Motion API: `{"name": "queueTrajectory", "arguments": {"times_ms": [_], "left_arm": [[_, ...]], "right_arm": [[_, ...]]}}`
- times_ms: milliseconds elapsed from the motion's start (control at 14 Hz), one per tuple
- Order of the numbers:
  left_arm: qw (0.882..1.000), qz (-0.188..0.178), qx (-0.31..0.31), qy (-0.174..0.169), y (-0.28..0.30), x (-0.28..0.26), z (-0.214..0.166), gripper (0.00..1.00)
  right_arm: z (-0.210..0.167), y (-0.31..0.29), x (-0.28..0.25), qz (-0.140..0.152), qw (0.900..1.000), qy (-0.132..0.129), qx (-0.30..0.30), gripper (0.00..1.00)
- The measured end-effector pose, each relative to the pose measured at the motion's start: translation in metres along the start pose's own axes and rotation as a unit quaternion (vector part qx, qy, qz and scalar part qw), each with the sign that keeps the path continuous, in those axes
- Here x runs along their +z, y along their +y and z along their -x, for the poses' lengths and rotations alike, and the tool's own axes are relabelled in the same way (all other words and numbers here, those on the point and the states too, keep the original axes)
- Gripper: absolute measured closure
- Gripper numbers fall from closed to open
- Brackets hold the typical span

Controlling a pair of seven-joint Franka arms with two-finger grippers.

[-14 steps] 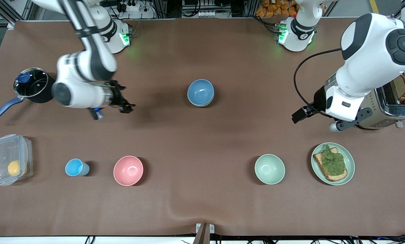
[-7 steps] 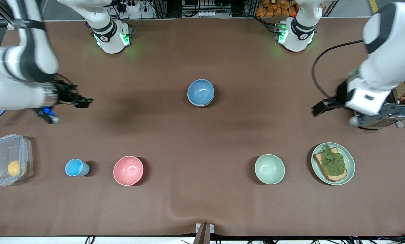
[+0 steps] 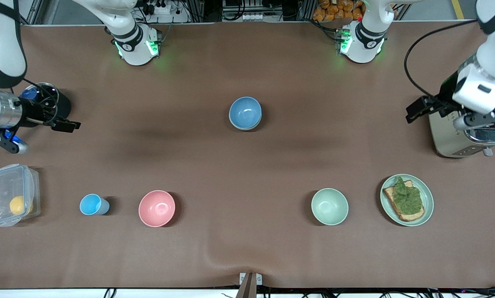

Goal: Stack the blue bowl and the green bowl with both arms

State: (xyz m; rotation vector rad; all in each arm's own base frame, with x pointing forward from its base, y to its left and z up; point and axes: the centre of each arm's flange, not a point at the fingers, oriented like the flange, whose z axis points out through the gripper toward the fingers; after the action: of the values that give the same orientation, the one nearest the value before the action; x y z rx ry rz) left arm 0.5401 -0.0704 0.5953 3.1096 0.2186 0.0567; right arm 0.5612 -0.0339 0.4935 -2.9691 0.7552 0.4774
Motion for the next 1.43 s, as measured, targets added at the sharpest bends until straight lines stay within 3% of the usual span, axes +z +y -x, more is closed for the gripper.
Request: {"name": "queueTrajectory", "arguments": {"times_ms": [214, 357, 643, 857, 1429], "left_arm": [[0.998, 0.001, 0.054, 0.012, -0.005, -0.023, 0.013, 0.0], [0.997, 0.001, 0.076, 0.019, -0.008, -0.032, 0.017, 0.0], [0.995, -0.001, 0.101, -0.002, -0.031, -0.043, 0.021, 0.0], [0.993, 0.001, 0.116, -0.004, -0.052, -0.048, 0.019, 0.0], [0.992, 0.0, 0.128, -0.021, -0.043, -0.059, 0.027, 0.0]], "right_arm": [[0.039, -0.047, -0.061, 0.005, 0.996, 0.065, -0.061, 0.0], [0.067, -0.05, -0.096, 0.002, 0.993, 0.087, -0.076, 0.0], [0.099, -0.03, -0.136, -0.009, 0.986, 0.125, -0.115, 0.0], [0.11, -0.017, -0.151, -0.015, 0.982, 0.14, -0.129, 0.0], [0.117, -0.009, -0.17, -0.026, 0.977, 0.161, -0.135, 0.0]]}}
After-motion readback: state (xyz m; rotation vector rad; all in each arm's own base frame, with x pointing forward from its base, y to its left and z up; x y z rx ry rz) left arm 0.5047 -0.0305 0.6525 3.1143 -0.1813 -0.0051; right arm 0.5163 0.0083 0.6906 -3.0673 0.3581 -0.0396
